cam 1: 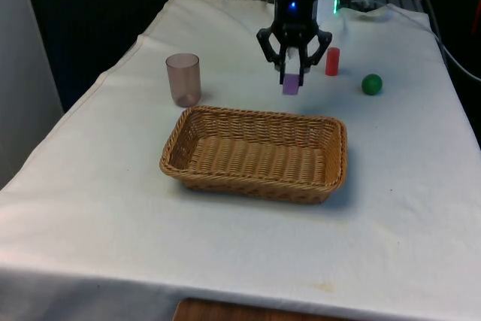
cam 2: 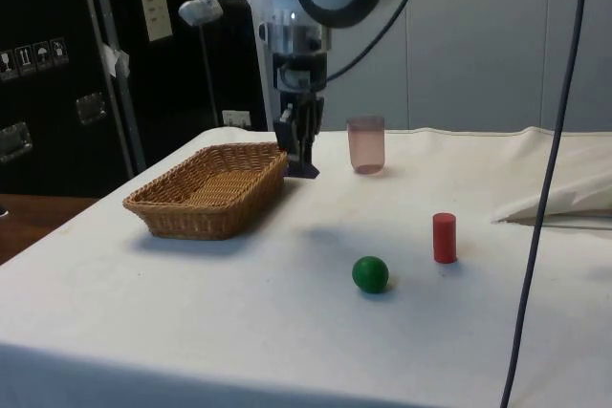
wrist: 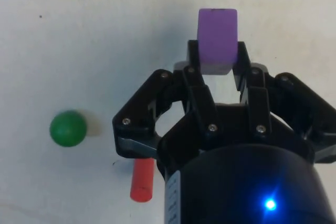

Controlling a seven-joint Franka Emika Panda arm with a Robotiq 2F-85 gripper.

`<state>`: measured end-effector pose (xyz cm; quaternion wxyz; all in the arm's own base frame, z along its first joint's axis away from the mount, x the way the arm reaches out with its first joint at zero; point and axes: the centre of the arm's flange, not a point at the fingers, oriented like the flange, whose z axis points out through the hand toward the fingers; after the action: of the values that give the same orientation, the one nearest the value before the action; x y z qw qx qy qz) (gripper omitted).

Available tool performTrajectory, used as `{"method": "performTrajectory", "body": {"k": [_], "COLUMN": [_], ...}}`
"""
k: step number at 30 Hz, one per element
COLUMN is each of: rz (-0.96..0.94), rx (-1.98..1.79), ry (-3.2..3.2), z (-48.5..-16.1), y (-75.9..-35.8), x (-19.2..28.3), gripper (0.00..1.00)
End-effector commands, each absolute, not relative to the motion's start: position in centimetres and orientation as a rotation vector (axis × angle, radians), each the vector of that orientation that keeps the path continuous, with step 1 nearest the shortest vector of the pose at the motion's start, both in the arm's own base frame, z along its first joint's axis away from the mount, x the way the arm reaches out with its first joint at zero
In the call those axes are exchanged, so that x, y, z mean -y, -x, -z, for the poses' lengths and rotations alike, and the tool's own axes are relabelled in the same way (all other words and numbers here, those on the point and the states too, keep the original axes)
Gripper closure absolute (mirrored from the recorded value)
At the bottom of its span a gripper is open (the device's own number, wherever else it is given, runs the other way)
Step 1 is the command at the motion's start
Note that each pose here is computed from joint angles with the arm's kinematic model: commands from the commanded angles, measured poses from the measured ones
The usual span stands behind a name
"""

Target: Pick up the triangular block and place it into the basket.

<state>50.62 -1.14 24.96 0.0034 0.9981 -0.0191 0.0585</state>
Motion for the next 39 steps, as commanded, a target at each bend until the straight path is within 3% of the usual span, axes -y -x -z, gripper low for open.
{"method": "performTrajectory", "body": {"k": [1,13,39], "rz": [-0.176,-0.204,-0.265], "rx": [0.069,0.078,0.130], "ry": [-3.117,-3.136,-3.094], "z": [-25.4,-28.8,-29.8], "y": [-50.8,-52.4,-58.7], "x": [1.4,0.8,0.5], "gripper": [0.67,0.67,0.67]}}
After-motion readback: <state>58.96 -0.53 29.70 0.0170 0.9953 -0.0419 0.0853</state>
